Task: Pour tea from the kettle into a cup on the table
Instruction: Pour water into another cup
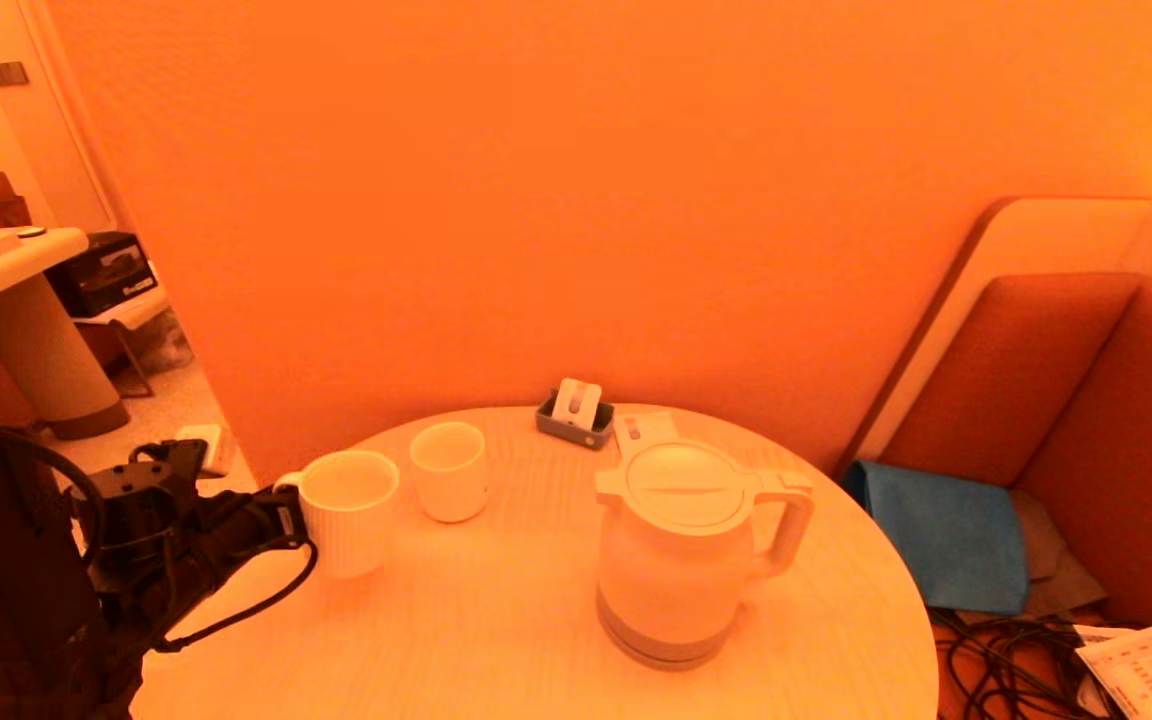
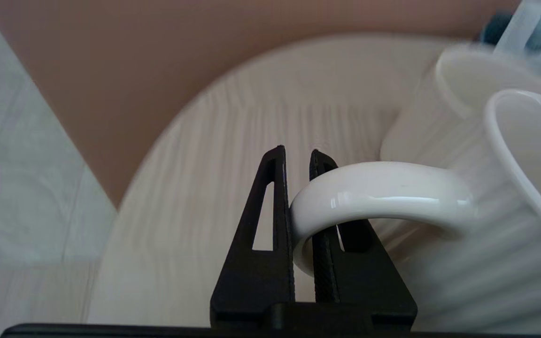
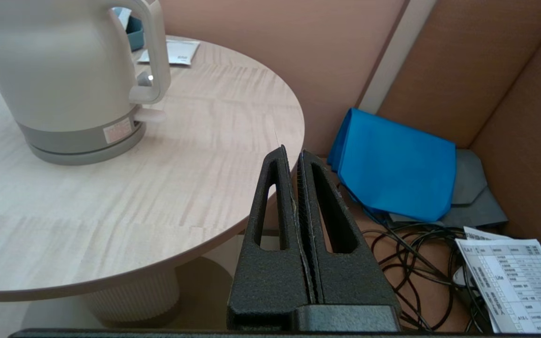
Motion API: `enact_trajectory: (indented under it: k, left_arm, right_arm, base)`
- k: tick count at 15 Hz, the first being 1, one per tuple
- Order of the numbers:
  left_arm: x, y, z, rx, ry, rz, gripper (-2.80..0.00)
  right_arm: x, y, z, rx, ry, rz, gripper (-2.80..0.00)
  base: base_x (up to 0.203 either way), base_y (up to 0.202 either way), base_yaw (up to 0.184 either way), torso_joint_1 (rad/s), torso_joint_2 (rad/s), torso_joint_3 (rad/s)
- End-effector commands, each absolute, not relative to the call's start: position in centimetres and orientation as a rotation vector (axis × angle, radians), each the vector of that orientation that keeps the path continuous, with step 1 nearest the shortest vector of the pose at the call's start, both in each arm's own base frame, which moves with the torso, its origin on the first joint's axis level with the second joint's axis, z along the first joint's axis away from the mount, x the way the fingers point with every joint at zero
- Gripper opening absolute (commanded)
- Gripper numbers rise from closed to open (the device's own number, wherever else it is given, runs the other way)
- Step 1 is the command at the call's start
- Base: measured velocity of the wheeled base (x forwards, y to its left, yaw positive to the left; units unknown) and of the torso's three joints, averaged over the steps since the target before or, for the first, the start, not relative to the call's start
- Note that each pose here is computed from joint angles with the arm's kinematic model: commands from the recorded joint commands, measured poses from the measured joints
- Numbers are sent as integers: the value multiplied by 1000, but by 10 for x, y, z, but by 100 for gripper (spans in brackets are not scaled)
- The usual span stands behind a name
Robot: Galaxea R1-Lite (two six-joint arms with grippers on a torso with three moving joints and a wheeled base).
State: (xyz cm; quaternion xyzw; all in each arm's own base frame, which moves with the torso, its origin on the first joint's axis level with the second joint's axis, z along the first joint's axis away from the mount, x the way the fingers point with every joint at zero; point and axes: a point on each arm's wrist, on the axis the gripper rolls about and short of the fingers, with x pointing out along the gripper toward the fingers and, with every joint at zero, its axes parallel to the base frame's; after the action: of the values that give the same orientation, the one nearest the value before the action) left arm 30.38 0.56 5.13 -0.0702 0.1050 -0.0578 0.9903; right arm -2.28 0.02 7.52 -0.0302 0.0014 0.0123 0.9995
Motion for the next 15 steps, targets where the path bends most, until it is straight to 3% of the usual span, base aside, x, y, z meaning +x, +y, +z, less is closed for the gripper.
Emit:
enact_trajectory:
  k: [1,8,15]
  left_arm:
    - [311,6,74,-131,96,-123,-280]
    - [345,13,149,-53,105,-103,-280]
    - [379,16,152,-8,101,-98,-280]
  right_arm:
    - [-23,0,75,-61,2,25,-280]
    - [-23,0,75,-61,2,25,-280]
    - [-23,0,75,-61,2,26,-280]
  base:
    - [0,0,0,0,0,0]
    - [0,0,0,0,0,0]
    - [0,0,0,0,0,0]
